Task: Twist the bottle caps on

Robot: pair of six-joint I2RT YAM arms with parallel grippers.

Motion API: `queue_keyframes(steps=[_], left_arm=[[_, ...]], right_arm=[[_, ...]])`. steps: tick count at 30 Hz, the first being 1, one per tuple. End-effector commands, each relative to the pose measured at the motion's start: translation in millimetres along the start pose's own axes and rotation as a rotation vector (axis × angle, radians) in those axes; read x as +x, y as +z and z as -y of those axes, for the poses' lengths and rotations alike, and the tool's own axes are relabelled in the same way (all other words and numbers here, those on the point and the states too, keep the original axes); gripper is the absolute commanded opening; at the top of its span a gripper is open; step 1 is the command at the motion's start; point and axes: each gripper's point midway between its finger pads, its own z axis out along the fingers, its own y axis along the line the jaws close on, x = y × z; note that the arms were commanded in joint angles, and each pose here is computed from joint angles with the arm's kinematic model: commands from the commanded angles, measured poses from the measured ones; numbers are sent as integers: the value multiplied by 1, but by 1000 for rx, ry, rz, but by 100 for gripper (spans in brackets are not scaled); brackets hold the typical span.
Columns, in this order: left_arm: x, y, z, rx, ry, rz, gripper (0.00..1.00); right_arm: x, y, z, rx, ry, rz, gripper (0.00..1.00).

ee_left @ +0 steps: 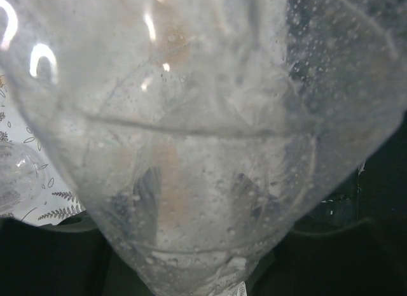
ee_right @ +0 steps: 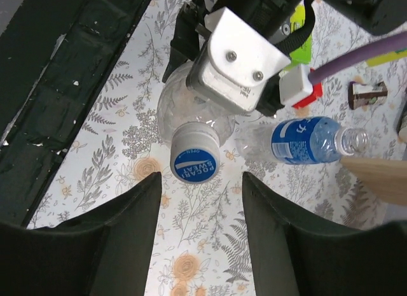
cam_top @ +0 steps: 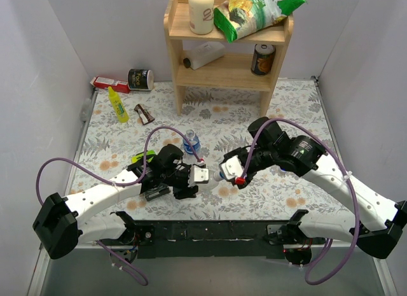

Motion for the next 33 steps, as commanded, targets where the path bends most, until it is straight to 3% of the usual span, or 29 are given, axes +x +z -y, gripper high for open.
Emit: queue_keyframes(steps=[1,12,20,26,30,33], left_arm=[[-17,-5,0,16,32,38,0],[-19,-5,-2,10,42,45,0],[-18,-5,-2,10,55,44,0],[-18,-5,-2,5,57,51,0],[-17,-6,-12,-55,61,44,0],[-36,-12,-40,-204,0,90,0]], right_arm=[[-20,2,7,10,-119,35,59],[-23,16,-16,-91,-178,15,40],[-5,18,-3,-22,-207,-67,47],[-3,17,-2,-26,-174,-86,34],[1,20,5,-4,-73,-119,15],[11,34,6,-22,276,-142,8]])
